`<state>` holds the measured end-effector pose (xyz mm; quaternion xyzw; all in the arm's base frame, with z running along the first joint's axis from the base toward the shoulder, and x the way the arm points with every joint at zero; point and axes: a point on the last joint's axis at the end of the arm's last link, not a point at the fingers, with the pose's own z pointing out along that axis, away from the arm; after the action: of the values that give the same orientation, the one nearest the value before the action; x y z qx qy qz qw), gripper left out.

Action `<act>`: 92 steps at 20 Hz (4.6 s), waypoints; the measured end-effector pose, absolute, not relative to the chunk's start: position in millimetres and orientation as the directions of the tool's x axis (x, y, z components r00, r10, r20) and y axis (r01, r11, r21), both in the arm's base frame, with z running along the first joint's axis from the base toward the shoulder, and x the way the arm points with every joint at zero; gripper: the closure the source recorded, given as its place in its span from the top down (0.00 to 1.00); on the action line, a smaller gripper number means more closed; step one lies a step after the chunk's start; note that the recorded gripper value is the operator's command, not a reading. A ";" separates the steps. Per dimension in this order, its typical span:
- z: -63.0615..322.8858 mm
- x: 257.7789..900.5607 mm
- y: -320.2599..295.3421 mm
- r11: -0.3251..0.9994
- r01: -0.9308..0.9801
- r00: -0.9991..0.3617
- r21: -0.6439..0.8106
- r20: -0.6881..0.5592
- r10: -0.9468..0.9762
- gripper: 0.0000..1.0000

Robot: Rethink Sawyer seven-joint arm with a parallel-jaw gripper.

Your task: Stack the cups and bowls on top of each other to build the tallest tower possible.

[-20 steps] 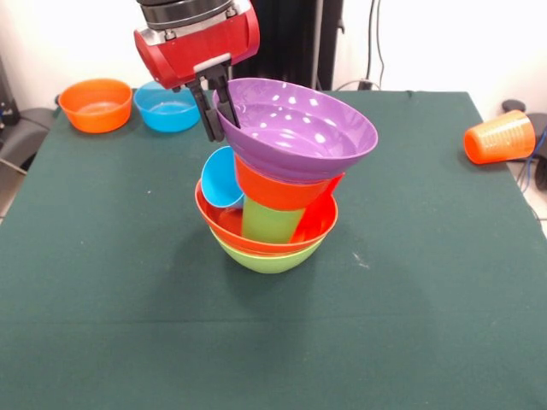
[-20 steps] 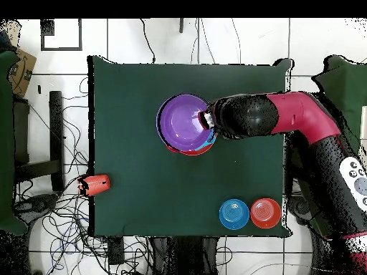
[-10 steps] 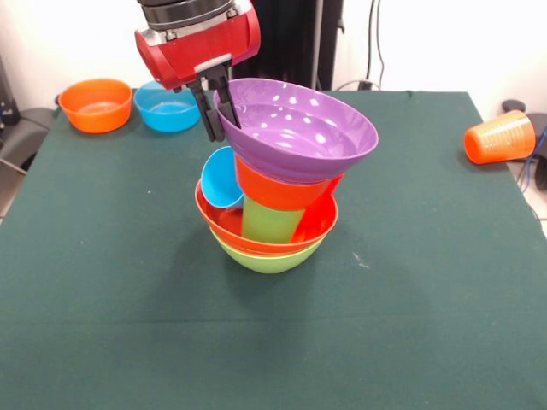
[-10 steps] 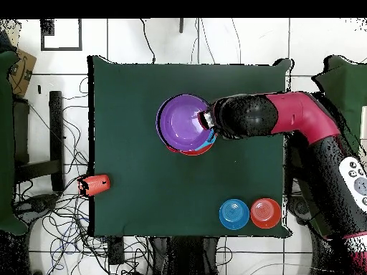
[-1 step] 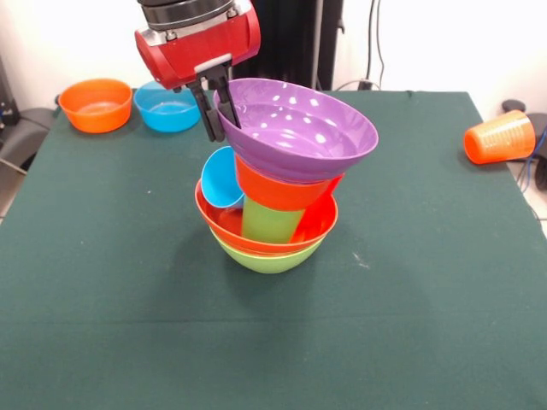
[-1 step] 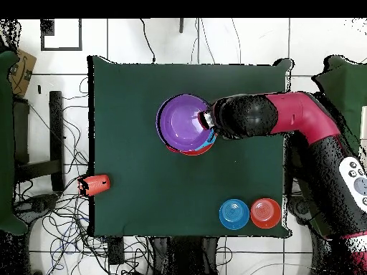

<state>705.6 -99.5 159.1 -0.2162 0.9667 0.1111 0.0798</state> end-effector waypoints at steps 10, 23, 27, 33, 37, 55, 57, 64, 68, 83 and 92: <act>156.6 703.9 -102.4 0.884 -0.431 -0.897 0.179 -0.196 -0.397 1.00; 154.7 702.4 -103.4 0.885 -0.429 -0.898 0.180 -0.191 -0.396 1.00; 153.8 701.5 -102.8 0.884 -0.429 -0.898 0.183 -0.190 -0.397 1.00; 152.6 700.2 -101.5 0.883 -0.431 -0.898 0.186 -0.188 -0.398 1.00; 152.1 699.4 -100.9 0.882 -0.432 -0.897 0.187 -0.186 -0.400 1.00; 155.8 696.0 -101.3 0.882 -0.431 -0.898 0.188 -0.183 -0.400 1.00; 157.7 695.8 -101.4 0.883 -0.432 -0.898 0.186 -0.183 -0.400 1.00; 170.9 691.8 -101.7 0.884 -0.431 -0.898 0.181 -0.180 -0.401 1.00; 182.0 690.7 -102.2 0.886 -0.425 -0.901 0.183 -0.176 -0.396 1.00; 224.2 684.7 -119.8 0.900 -0.405 -0.912 0.160 -0.131 -0.388 1.00; 233.1 664.8 -158.2 0.916 -0.376 -0.926 0.142 -0.036 -0.375 1.00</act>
<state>664.8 -158.2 233.1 -0.1917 0.9787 0.0733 0.0041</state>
